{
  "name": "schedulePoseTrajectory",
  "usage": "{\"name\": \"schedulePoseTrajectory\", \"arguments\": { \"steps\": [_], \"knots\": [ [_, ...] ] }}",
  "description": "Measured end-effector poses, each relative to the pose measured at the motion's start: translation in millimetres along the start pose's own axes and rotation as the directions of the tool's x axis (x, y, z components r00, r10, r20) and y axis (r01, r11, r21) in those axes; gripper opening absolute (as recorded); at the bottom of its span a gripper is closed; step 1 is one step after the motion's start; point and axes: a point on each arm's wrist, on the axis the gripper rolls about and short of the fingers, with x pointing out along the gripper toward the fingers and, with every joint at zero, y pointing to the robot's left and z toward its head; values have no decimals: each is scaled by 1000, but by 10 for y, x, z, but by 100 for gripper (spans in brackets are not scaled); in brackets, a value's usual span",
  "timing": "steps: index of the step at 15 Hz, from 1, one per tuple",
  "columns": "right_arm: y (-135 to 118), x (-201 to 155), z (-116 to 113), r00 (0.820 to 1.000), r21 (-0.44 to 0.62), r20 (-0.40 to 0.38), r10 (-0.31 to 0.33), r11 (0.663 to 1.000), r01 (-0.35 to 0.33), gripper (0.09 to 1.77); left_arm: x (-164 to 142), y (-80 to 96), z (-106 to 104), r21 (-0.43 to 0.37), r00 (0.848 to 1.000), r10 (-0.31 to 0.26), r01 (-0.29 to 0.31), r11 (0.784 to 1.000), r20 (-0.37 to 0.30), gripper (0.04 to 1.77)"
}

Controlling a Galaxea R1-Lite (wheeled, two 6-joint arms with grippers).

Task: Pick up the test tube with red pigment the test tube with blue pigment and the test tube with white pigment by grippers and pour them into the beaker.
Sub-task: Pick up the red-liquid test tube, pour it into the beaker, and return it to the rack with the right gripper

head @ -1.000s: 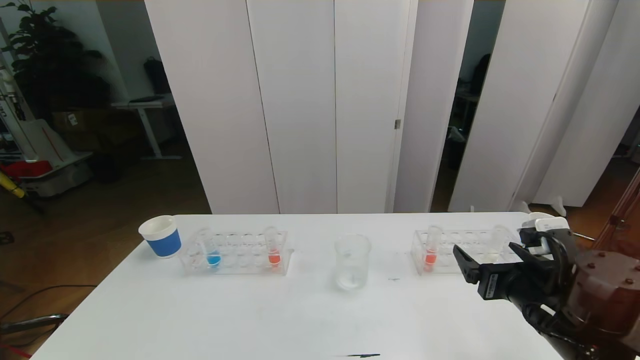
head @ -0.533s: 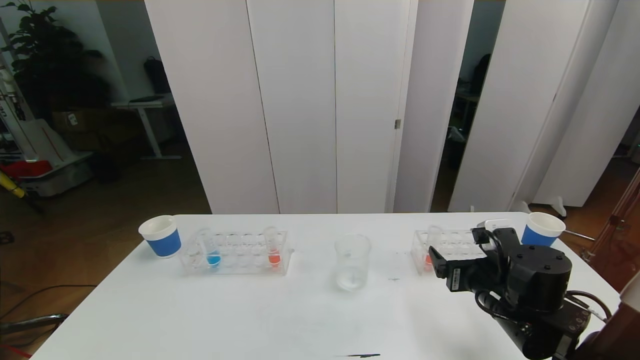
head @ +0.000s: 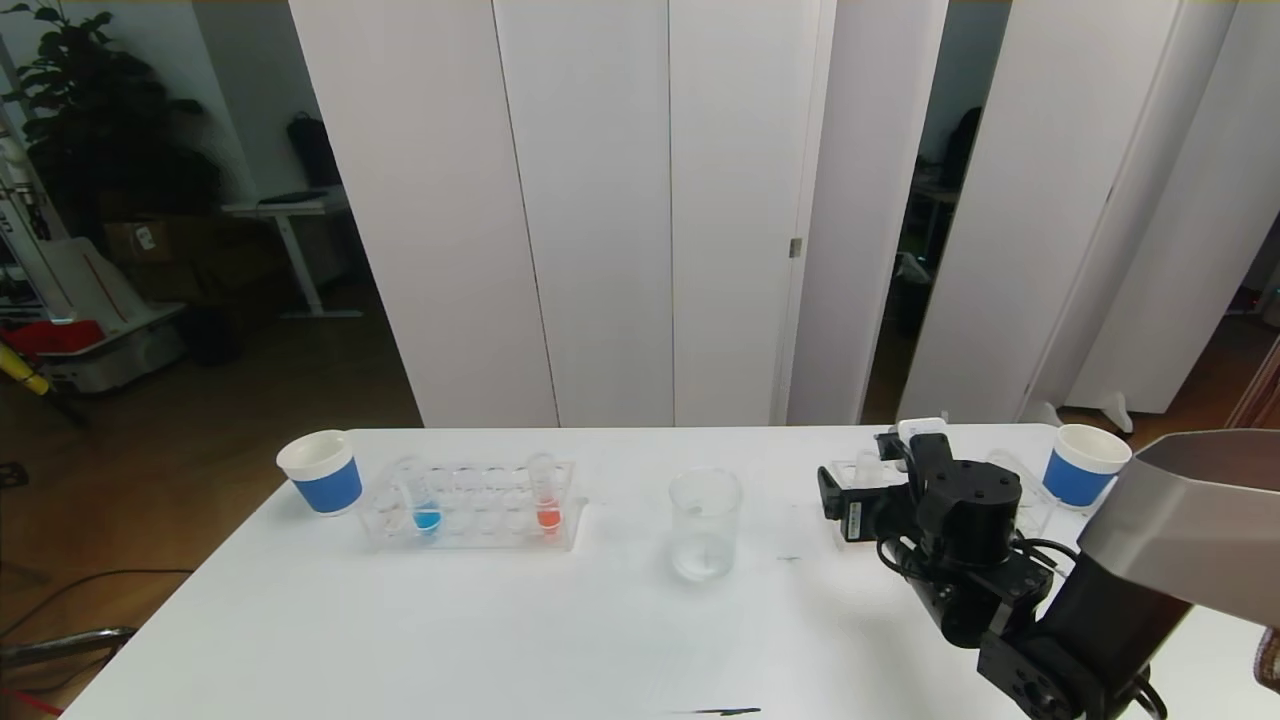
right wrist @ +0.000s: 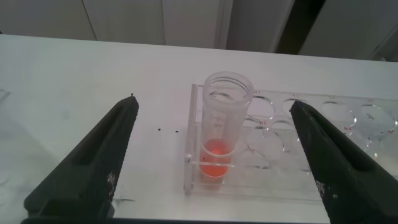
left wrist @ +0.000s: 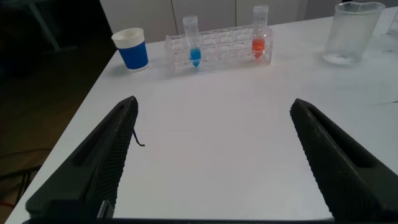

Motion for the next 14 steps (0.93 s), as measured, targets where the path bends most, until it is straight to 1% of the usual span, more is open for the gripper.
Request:
{"name": "schedulePoseTrajectory", "arguments": {
  "steps": [4, 10, 11, 12, 14],
  "knots": [
    [-4, 170, -73, 1000, -17, -7, -13, 1000, 13, 175, 0, 0, 0, 0, 1000, 0, 0, 1000, 0, 175],
    [9, 291, -145, 1000, -31, -12, -19, 999, 19, 174, 0, 0, 0, 0, 1000, 0, 0, 1000, 0, 175],
    [8, 304, -147, 1000, -31, -10, -21, 999, 20, 162, 0, 0, 0, 0, 1000, 0, 0, 1000, 0, 175],
    [3, 317, -154, 1000, -31, -10, -24, 999, 24, 134, 0, 0, 0, 0, 1000, 0, 0, 1000, 0, 175],
    [-8, 334, -171, 999, -32, -12, -31, 999, 31, 53, 0, 0, 0, 0, 1000, 0, 0, 1000, 0, 175]
  ]
}}
